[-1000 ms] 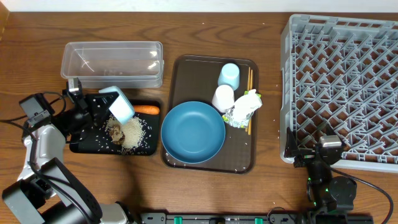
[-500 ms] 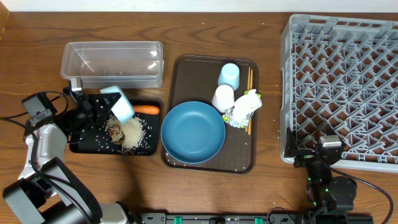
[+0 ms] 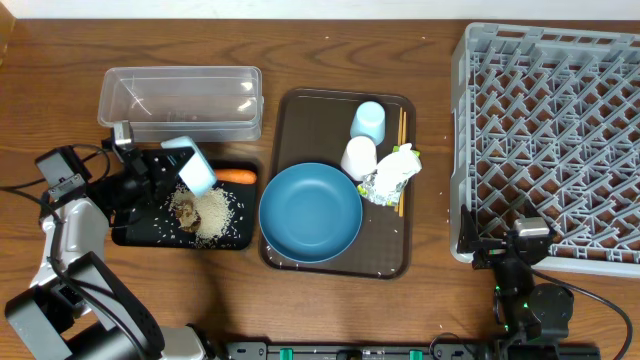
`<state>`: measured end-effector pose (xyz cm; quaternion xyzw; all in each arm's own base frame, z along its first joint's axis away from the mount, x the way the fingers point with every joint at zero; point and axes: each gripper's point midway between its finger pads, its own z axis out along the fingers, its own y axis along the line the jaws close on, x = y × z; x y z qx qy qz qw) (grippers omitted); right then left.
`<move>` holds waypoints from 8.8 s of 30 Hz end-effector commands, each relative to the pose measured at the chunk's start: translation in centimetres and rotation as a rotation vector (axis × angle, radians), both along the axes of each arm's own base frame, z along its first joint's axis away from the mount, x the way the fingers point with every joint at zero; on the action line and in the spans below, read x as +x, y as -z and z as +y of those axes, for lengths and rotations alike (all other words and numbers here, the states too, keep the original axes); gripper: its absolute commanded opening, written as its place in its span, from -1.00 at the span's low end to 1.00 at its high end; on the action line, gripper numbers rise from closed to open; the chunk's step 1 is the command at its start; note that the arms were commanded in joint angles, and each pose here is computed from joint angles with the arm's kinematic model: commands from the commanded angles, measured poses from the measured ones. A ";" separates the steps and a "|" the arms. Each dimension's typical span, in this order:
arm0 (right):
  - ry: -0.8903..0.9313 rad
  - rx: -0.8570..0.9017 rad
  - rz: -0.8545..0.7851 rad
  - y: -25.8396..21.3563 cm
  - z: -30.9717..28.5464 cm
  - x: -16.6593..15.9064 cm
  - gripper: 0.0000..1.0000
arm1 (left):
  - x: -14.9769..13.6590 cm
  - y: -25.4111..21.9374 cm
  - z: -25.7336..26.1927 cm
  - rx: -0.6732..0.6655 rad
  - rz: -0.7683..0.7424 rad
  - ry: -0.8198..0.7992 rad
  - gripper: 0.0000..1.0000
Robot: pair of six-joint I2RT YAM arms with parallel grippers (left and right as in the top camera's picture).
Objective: Sort waste into correct bins and load items into the dishwasher rack
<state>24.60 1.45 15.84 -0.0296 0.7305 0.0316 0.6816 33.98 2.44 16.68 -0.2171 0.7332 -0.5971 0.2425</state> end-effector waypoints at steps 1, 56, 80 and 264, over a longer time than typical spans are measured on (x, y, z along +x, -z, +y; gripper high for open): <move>0.013 0.011 0.001 0.0 -0.3 0.0 0.98 | 0.5 1.1 0.4 -0.013 0.119 -0.048 -0.88; 0.013 0.011 0.001 0.0 -0.3 0.0 0.99 | 7.2 -0.4 -21.5 1.237 -0.400 0.073 -0.88; 0.013 0.010 0.000 0.0 -0.3 0.0 0.98 | 9.9 4.9 -23.0 1.284 -0.425 0.123 -0.88; 0.013 0.010 0.001 0.0 -0.3 0.0 0.98 | 2.8 -21.3 -5.8 0.239 -0.643 -0.141 -0.88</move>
